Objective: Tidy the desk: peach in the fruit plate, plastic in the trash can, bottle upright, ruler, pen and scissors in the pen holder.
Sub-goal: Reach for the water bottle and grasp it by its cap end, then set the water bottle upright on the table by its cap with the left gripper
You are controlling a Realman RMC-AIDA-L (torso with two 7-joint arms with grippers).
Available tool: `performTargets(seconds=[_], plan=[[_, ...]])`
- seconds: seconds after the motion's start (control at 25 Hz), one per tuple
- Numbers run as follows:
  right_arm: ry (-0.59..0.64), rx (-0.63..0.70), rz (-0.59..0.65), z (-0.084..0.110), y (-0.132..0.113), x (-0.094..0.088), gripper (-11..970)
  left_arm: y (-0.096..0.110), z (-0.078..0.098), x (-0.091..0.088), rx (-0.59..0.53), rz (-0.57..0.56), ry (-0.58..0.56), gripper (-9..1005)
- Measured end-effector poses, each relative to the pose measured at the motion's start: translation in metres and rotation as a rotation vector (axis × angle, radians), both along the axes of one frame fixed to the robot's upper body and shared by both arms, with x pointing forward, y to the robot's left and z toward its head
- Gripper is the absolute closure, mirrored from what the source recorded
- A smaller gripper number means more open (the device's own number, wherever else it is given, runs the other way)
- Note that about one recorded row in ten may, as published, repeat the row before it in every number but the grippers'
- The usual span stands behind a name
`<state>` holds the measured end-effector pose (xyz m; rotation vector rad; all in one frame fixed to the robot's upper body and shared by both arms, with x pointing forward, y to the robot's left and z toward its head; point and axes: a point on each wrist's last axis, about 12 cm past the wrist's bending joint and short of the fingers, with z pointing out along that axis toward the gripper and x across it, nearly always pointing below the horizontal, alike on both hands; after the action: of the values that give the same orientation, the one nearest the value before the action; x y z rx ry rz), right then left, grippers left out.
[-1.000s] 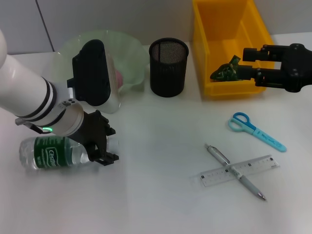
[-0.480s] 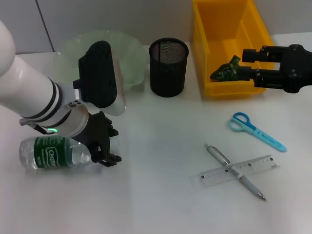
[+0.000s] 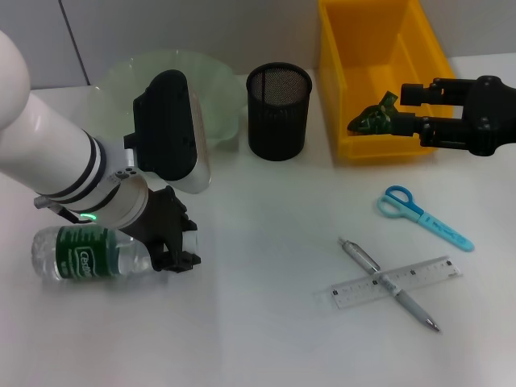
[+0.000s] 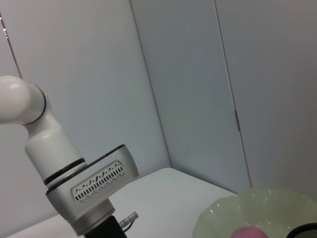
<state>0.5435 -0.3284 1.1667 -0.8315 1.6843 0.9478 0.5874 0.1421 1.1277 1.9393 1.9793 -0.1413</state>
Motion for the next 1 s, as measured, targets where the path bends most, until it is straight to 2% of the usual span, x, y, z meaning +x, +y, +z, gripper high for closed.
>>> performTargets(seconds=[0.32, 1.0], plan=[[0.001, 0.001, -0.005, -0.001, -0.001, -0.001, 347, -0.002, 0.004, 0.0, -0.007, -0.003, -0.011, 564], [0.003, 0.004, -0.011, -0.001, -0.003, -0.002, 348, -0.004, 0.011, -0.002, 0.02, -0.003, -0.034, 590]])
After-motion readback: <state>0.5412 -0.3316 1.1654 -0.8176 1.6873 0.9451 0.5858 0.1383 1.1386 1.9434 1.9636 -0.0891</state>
